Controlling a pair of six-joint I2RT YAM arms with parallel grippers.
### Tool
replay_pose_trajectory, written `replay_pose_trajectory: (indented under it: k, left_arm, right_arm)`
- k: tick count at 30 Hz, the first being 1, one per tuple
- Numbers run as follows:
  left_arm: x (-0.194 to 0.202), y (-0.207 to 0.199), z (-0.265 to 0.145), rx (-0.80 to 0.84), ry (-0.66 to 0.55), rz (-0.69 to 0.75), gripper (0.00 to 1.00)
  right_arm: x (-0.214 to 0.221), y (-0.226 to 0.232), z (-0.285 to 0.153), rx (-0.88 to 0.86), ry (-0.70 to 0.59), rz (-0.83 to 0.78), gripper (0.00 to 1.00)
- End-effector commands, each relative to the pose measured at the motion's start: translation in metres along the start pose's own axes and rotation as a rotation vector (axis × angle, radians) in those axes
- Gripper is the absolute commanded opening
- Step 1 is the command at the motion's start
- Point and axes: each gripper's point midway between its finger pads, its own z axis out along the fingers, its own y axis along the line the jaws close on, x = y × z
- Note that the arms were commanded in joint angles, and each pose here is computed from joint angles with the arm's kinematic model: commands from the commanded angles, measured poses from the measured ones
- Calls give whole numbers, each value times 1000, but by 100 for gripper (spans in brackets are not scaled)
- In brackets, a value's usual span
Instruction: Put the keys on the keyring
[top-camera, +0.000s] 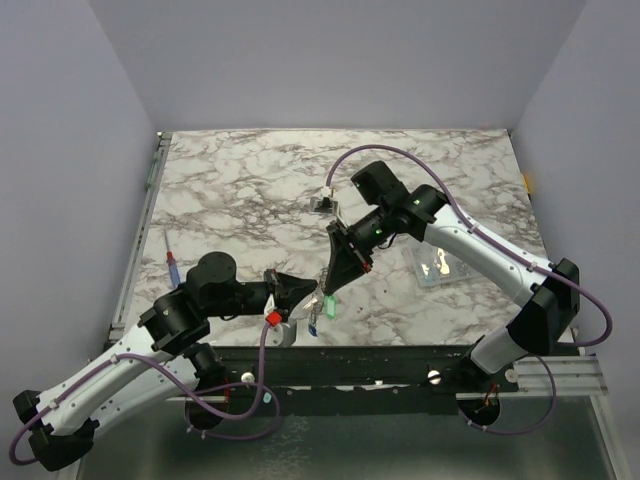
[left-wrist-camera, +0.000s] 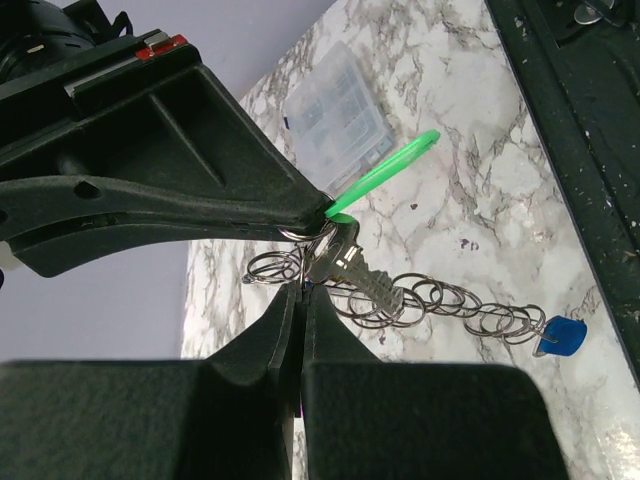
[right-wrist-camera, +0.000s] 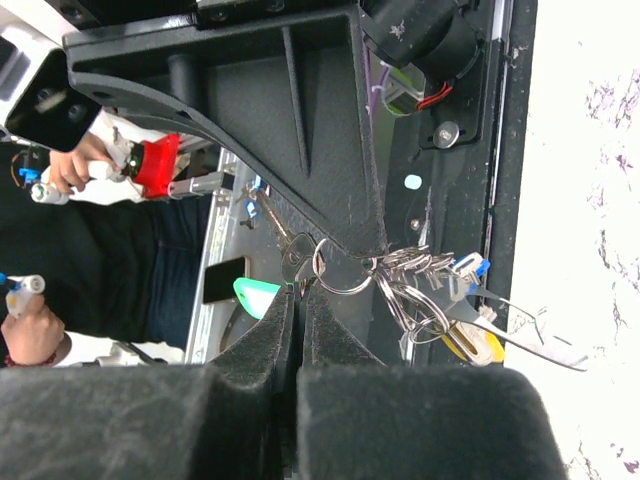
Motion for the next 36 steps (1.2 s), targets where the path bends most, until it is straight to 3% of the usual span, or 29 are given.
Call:
replay_pose_trajectory:
  k: [1, 27, 34, 36]
  left_arm:
    - [-6, -5, 0, 18, -34, 64, 0]
    - [-16, -3, -3, 10, -61, 122, 0]
    - [-1, 1, -4, -27, 9, 132, 0]
    - [5, 4, -8, -54, 44, 146, 0]
  right_arm:
    - [-8, 7, 1, -17, -25, -26, 1]
    - [11, -33, 4, 137, 40, 127, 1]
    - [24, -37, -2, 205, 65, 106, 1]
    - [28, -48, -8, 303, 60, 88, 1]
